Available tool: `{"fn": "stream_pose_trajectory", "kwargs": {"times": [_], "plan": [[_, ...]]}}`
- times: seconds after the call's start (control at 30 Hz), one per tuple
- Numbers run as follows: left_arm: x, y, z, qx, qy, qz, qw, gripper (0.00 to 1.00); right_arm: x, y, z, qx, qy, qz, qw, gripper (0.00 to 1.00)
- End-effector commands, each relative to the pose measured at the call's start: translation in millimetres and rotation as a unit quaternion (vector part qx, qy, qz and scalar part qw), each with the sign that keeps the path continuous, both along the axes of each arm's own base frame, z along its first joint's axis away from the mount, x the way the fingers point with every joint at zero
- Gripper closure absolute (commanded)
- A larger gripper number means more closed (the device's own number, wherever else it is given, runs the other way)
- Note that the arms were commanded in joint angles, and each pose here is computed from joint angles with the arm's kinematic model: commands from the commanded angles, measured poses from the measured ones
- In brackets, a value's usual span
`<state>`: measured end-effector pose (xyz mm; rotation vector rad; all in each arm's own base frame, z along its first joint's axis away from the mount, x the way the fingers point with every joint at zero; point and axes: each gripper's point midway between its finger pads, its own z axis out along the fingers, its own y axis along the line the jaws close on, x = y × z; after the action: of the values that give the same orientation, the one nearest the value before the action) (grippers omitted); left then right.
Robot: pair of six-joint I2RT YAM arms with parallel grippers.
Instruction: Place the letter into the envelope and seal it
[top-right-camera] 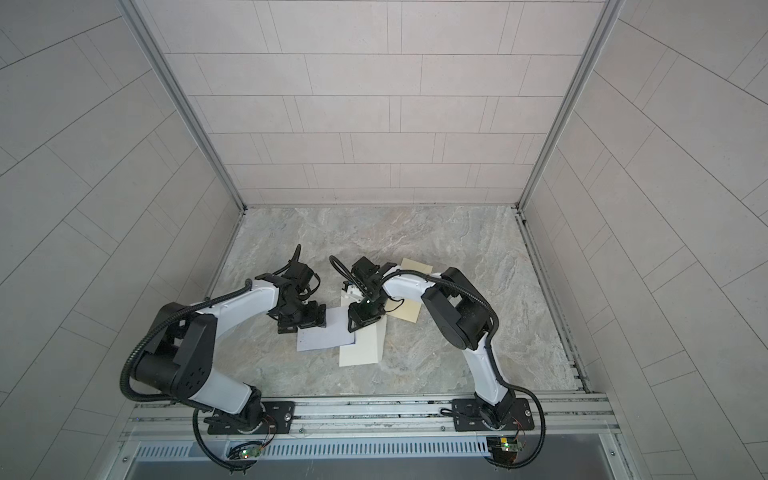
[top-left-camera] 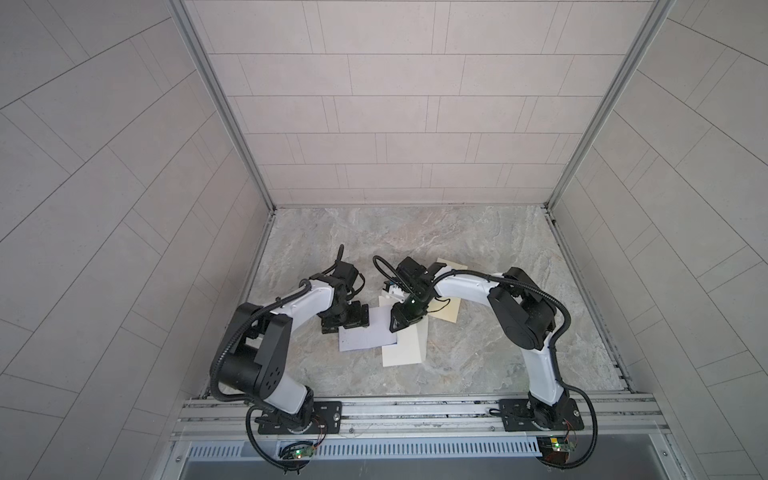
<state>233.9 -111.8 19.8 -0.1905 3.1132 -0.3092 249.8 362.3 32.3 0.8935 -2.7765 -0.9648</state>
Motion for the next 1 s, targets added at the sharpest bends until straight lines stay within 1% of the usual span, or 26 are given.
{"fn": "stream_pose_trajectory", "kwargs": {"times": [0.0,0.07,0.17,0.23,0.3,0.37,0.47,0.63,0.73,0.9,0.97], "plan": [[-4.7,-11.1,7.1,-0.041,0.004,-0.010,0.999,0.08,-1.9,-4.7,-15.2,-0.020,0.006,0.010,1.000,0.62],[3.7,-20.1,21.6,-0.068,-0.025,-0.015,0.997,0.09,-0.8,-5.2,-17.7,-0.022,0.006,0.009,1.000,0.62],[16.0,-35.9,45.9,-0.117,-0.071,-0.026,0.990,0.12,-0.5,-5.9,-20.0,-0.024,0.006,0.008,1.000,0.62],[19.3,-42.6,55.8,-0.137,-0.084,-0.035,0.986,0.14,0.6,-7.1,-20.6,-0.026,0.003,0.006,1.000,0.62],[20.0,-46.5,58.6,-0.147,-0.085,-0.041,0.985,0.14,2.3,-7.9,-20.4,-0.028,-0.002,0.004,1.000,0.62],[20.8,-47.3,58.2,-0.148,-0.083,-0.043,0.985,0.17,4.8,-8.6,-18.6,-0.029,-0.008,0.002,1.000,0.63],[19.7,-54.5,58.3,-0.165,-0.077,-0.053,0.982,0.17,7.2,-8.0,-15.8,-0.027,-0.016,-0.002,0.999,0.63],[12.7,-84.7,77.7,-0.229,-0.091,-0.115,0.962,0.17,10.8,-9.6,-13.4,-0.029,-0.026,-0.009,0.999,0.63],[6.3,-95.0,81.6,-0.231,-0.093,-0.142,0.958,0.17,15.6,-11.1,-9.6,-0.023,-0.035,-0.019,0.999,0.63],[2.9,-97.4,73.6,-0.210,-0.088,-0.155,0.961,0.17,23.6,-14.4,-1.3,-0.010,-0.044,-0.037,0.998,0.63],[4.8,-96.4,71.2,-0.197,-0.092,-0.158,0.963,0.14,28.5,-19.0,0.3,-0.010,-0.048,-0.052,0.997,0.63]]}}
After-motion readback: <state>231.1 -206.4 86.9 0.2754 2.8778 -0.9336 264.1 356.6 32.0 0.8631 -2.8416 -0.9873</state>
